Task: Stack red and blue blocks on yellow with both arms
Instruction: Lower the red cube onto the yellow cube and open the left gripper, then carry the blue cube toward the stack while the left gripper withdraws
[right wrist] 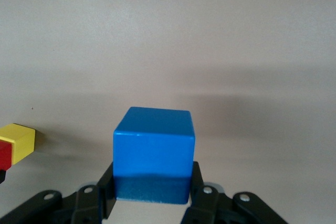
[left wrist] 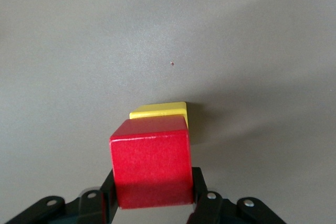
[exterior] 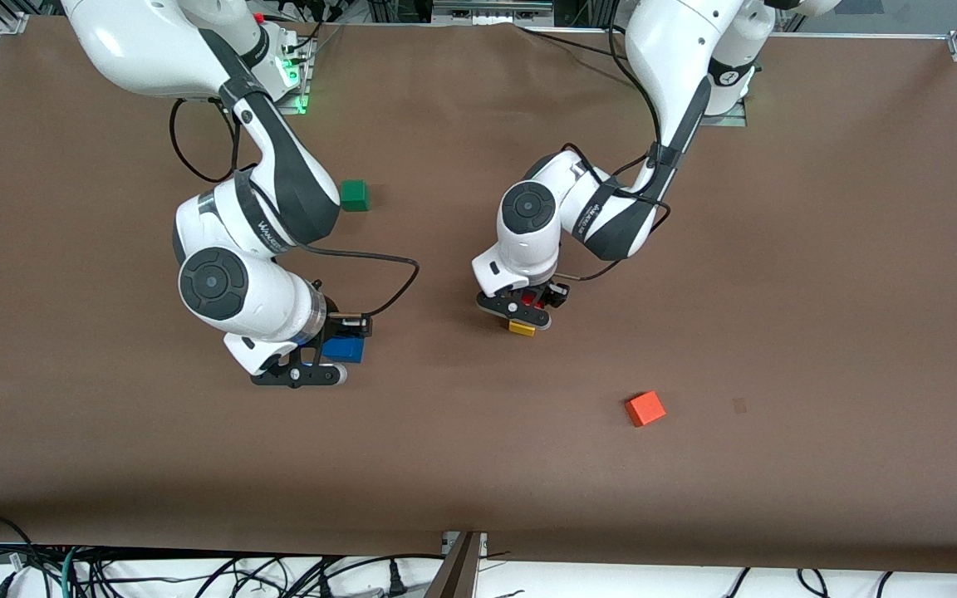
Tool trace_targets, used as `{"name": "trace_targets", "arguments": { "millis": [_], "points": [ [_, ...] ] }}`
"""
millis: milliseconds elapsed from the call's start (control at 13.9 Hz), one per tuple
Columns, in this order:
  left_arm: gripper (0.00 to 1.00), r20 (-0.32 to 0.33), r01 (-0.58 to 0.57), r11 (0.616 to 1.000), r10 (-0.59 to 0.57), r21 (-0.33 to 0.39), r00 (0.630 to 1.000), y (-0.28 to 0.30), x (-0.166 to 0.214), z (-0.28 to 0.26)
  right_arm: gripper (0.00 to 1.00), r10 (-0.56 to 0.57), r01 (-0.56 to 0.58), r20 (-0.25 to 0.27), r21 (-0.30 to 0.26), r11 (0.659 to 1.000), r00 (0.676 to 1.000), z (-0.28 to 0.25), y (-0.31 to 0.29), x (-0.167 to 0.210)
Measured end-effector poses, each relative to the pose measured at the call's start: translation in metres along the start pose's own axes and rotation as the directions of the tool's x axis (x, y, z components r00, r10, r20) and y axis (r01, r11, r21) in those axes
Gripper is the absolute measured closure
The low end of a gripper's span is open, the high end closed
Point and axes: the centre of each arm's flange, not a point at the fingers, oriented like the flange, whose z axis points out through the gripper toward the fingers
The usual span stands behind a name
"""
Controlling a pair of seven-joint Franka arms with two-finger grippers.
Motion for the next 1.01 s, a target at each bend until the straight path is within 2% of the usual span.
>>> {"name": "trace_targets", "arguments": {
  "millis": [72,359,503,646,862,1005],
  "points": [
    [0.4,-0.001,0.001,1.0,-0.001,0.0,1.0,0.0,0.0,0.0,0.44,0.001,-0.001,0.0,0.0,1.0,1.0,0.0,0.0,0.0],
    [0.01,-0.021,0.041,0.998,-0.042,-0.043,0.999,-0.001,0.014,-0.025,0.44,-0.002,0.002,0.001,0.0,1.0,1.0,0.001,-0.003,-0.001],
    [0.0,-0.01,0.085,0.994,-0.085,-0.064,0.996,-0.018,0.024,-0.049,0.44,0.023,-0.023,0.002,-0.001,1.0,1.0,0.002,-0.009,-0.004],
    [0.0,-0.018,0.142,0.987,-0.144,-0.068,0.989,-0.058,0.038,-0.082,0.44,0.074,-0.074,0.006,-0.003,0.997,0.997,0.005,-0.025,-0.012],
    [0.0,-0.072,0.285,0.954,-0.292,-0.094,0.954,-0.171,0.057,-0.152,0.44,0.133,-0.133,0.004,-0.004,0.991,0.991,0.016,-0.073,-0.035],
    [0.0,-0.09,0.373,0.922,-0.383,-0.104,0.919,-0.252,0.05,-0.199,0.44,0.179,-0.179,-0.014,0.014,0.984,0.984,0.023,-0.103,-0.047]
  ]
}}
